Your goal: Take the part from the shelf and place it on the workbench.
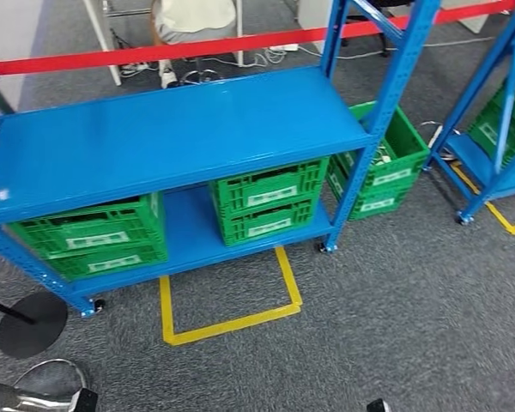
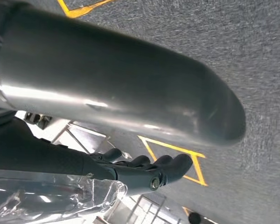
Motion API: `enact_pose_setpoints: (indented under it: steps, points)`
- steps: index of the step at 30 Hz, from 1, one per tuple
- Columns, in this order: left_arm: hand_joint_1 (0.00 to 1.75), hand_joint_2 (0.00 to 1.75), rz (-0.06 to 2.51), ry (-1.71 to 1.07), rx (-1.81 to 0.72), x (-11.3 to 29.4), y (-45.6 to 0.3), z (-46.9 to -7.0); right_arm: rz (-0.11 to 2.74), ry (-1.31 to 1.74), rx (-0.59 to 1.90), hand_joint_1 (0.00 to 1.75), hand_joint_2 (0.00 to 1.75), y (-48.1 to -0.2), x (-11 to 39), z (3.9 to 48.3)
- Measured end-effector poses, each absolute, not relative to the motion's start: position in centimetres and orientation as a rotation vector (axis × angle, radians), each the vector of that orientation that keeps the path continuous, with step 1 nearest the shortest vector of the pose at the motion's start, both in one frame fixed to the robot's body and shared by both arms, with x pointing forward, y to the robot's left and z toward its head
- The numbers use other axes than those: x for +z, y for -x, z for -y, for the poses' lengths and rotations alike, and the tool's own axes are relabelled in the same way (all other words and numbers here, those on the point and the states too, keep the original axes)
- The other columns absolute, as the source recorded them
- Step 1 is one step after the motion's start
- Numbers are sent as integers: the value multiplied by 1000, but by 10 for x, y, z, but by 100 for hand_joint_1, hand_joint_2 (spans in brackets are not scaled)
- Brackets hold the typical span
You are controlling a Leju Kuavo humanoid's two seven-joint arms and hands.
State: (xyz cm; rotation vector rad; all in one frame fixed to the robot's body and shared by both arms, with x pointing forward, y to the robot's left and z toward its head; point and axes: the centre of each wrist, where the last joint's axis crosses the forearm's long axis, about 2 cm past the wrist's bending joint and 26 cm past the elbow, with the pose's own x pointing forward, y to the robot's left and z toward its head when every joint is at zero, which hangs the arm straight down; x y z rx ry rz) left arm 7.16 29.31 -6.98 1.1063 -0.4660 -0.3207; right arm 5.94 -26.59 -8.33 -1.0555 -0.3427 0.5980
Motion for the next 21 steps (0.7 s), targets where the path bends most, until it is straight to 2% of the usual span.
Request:
enact_pose_setpoints:
  steps: [21]
  points:
    - [0, 0, 452, -1094, -310, -72, -70, -292, 344, 1048, 594, 0, 0, -59, -84, 268]
